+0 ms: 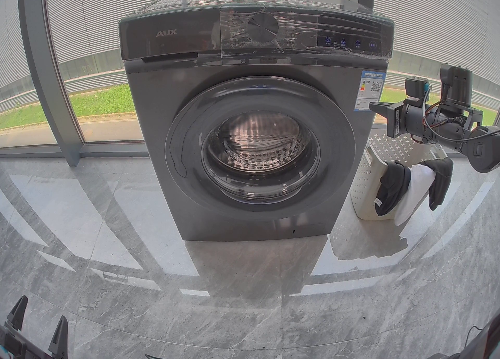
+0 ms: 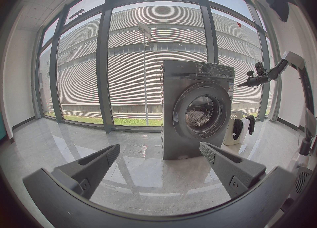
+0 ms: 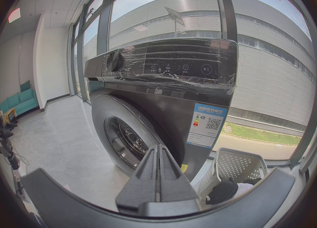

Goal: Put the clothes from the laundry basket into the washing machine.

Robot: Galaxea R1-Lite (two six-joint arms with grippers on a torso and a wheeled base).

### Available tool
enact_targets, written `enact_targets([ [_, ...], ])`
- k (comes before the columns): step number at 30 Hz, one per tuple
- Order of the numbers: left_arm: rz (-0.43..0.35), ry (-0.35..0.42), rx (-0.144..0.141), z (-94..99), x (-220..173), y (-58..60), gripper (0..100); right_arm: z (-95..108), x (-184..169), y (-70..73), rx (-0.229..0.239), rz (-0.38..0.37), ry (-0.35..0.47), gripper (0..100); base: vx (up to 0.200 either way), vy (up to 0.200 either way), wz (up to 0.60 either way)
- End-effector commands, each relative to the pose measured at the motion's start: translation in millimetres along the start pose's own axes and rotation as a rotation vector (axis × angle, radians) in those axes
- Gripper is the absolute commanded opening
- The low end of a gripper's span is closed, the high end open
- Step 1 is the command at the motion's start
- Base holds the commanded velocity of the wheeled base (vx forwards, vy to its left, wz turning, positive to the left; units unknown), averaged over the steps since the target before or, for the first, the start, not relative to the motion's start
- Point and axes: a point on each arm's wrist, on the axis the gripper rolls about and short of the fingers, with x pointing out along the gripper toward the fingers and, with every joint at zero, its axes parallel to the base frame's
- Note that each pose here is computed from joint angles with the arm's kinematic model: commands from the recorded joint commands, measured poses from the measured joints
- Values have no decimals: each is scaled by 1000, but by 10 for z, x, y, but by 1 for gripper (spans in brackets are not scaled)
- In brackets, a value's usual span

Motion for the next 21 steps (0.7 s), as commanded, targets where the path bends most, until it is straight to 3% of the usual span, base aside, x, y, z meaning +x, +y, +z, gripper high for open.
enact_targets([
  [1,7,1,-5,-52,1,2,100,0,-7,4,0,1,0,0,0,0,0],
  [9,-1,3,1,-52,2,0,100,-106,-5,16,5,3,17,0,0,0,0],
  [21,-2,3,1,-52,2,0,100,-178,58,6,10,5,38,0,200,0,0],
])
